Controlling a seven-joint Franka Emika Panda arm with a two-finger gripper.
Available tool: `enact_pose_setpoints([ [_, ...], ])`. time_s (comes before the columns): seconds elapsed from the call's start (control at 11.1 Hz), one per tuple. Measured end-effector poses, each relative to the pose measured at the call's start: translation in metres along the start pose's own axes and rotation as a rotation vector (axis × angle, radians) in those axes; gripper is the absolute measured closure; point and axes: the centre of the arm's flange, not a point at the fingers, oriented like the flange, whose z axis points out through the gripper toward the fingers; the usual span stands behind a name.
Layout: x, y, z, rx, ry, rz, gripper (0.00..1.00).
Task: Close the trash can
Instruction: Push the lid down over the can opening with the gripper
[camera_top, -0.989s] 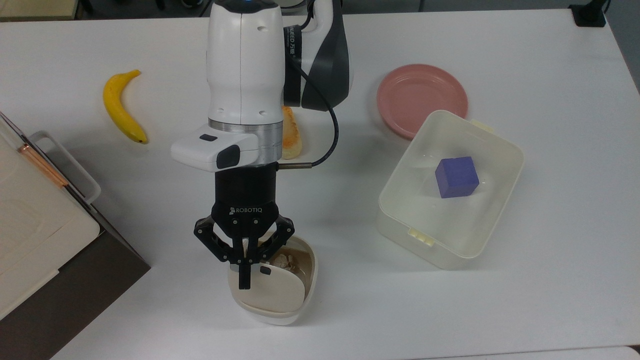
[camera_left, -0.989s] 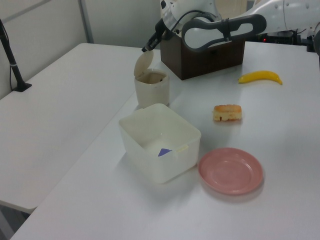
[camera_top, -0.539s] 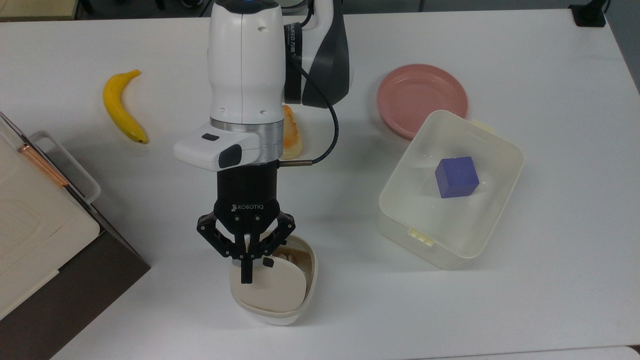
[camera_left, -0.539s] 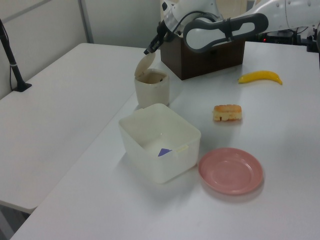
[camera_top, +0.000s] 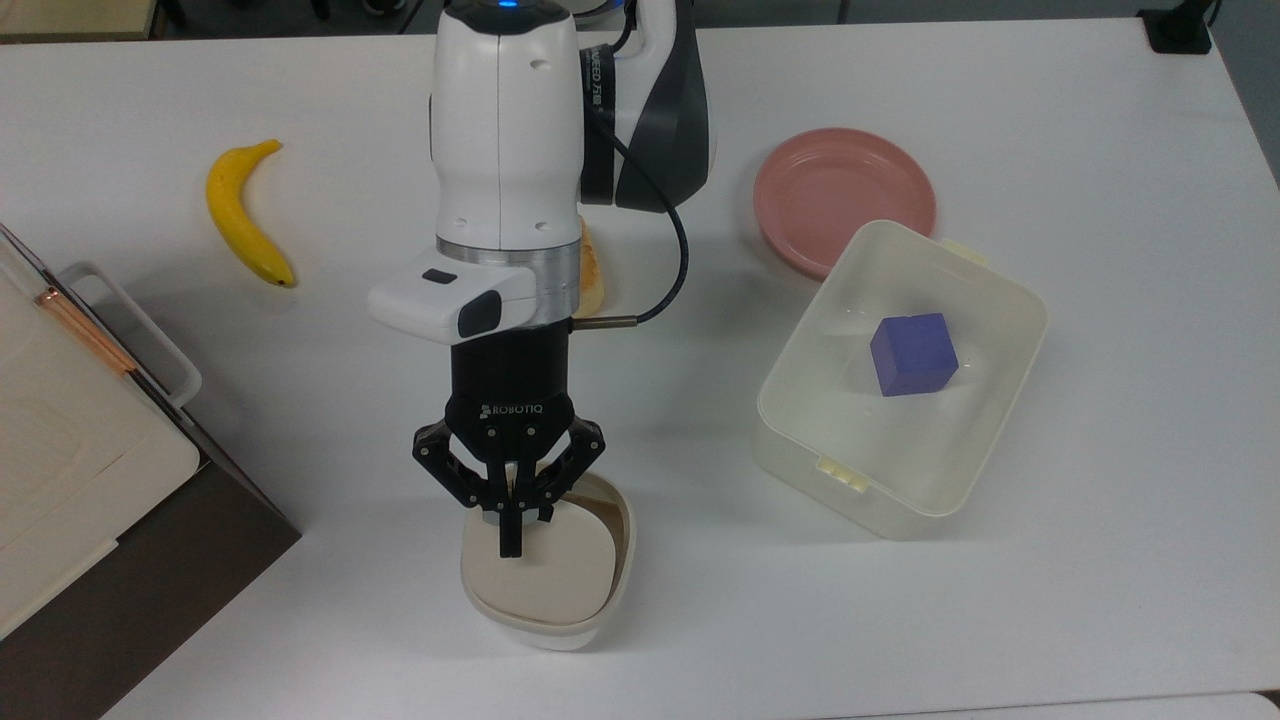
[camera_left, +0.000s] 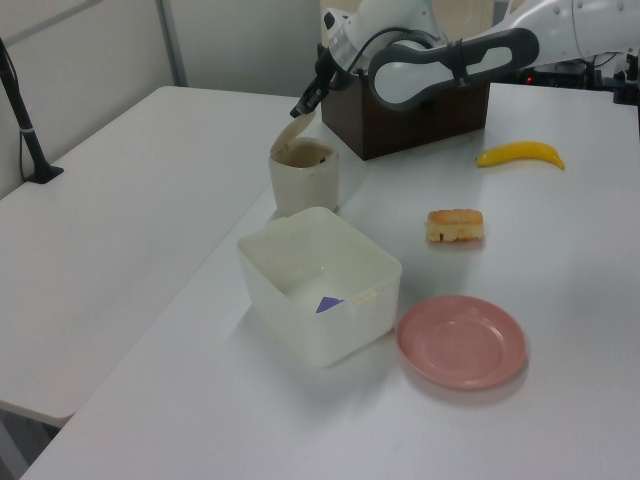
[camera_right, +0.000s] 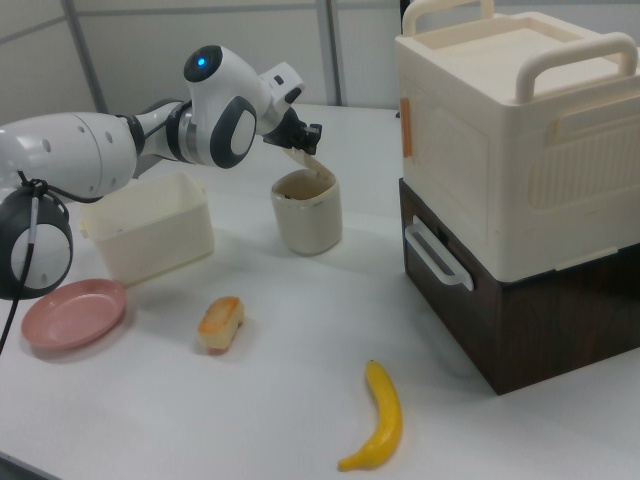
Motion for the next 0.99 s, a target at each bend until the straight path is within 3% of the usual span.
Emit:
enact_pose_setpoints([
  [0.99,-0.026,-0.017,-0.001,0.028,-0.071,-0.005,0.99],
])
